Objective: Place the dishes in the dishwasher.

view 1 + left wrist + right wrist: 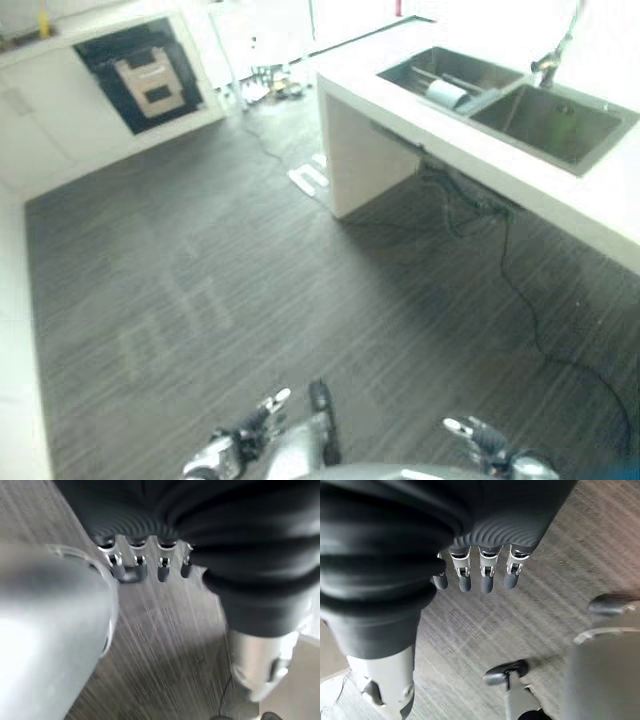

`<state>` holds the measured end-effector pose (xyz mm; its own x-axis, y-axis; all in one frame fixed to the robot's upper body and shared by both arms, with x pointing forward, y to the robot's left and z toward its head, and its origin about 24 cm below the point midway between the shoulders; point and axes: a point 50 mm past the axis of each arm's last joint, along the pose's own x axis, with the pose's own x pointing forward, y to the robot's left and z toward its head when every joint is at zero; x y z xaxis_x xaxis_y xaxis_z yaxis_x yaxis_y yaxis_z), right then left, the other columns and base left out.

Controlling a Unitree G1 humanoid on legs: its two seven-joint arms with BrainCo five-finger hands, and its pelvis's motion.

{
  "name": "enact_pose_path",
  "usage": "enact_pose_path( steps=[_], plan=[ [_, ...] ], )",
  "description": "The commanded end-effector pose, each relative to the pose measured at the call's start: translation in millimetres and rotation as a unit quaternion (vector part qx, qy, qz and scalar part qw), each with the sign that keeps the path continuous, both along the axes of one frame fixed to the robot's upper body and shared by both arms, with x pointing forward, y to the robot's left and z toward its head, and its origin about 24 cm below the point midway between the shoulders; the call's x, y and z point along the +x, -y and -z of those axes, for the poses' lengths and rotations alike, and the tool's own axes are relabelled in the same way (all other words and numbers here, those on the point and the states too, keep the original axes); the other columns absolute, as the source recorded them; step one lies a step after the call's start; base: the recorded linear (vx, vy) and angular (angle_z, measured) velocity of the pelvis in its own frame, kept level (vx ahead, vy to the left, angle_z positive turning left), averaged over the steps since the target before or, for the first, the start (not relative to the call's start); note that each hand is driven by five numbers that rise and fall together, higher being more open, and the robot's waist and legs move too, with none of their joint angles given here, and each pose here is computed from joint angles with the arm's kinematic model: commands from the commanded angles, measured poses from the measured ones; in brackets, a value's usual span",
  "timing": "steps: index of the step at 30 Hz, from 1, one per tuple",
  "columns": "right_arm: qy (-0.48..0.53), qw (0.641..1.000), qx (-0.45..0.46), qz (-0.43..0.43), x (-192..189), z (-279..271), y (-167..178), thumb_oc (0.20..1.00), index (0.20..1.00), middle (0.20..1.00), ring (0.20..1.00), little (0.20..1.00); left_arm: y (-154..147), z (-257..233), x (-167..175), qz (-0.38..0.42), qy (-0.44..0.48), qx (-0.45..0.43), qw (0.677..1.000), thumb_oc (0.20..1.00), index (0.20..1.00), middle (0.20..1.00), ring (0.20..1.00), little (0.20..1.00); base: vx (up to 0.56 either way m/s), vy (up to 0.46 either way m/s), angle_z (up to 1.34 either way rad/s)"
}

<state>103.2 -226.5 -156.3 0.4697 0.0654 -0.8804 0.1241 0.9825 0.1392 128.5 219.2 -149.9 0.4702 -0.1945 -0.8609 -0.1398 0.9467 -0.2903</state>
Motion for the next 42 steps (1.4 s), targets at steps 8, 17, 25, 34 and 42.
enact_pose_path(
  steps=[8,17,25,34,42],
  plan=[
    [0.027,0.998,-0.03,0.047,10,-10,27,1.0,1.0,1.0,1.0,1.0,18,-9,30,0.072,0.033,-0.009,0.997,1.0,1.0,1.0,1.0,1.0,0.26,0.167,0.33],
    [0.022,0.999,-0.02,0.041,4,-7,21,1.0,1.0,1.0,1.0,1.0,20,1,6,0.07,0.011,-0.01,0.997,1.0,1.0,1.0,1.0,1.0,0.25,-0.172,0.28],
    [0.017,0.998,-0.047,0.025,9,-11,34,1.0,1.0,1.0,1.0,1.0,24,-1,10,0.061,0.024,-0.018,0.998,1.0,1.0,1.0,1.0,1.0,0.16,-0.139,-0.23],
    [0.001,0.997,-0.055,0.05,0,-12,45,1.0,1.0,1.0,1.0,1.0,20,2,1,0.07,0.012,-0.026,0.997,1.0,1.0,1.0,1.0,1.0,0.22,0.242,-0.85],
    [-0.015,0.998,-0.039,0.055,-18,-5,37,1.0,1.0,1.0,1.0,1.0,9,-1,8,0.059,0.01,-0.006,0.998,1.0,1.0,1.0,1.0,1.0,0.1,0.199,-0.19]
  ],
)
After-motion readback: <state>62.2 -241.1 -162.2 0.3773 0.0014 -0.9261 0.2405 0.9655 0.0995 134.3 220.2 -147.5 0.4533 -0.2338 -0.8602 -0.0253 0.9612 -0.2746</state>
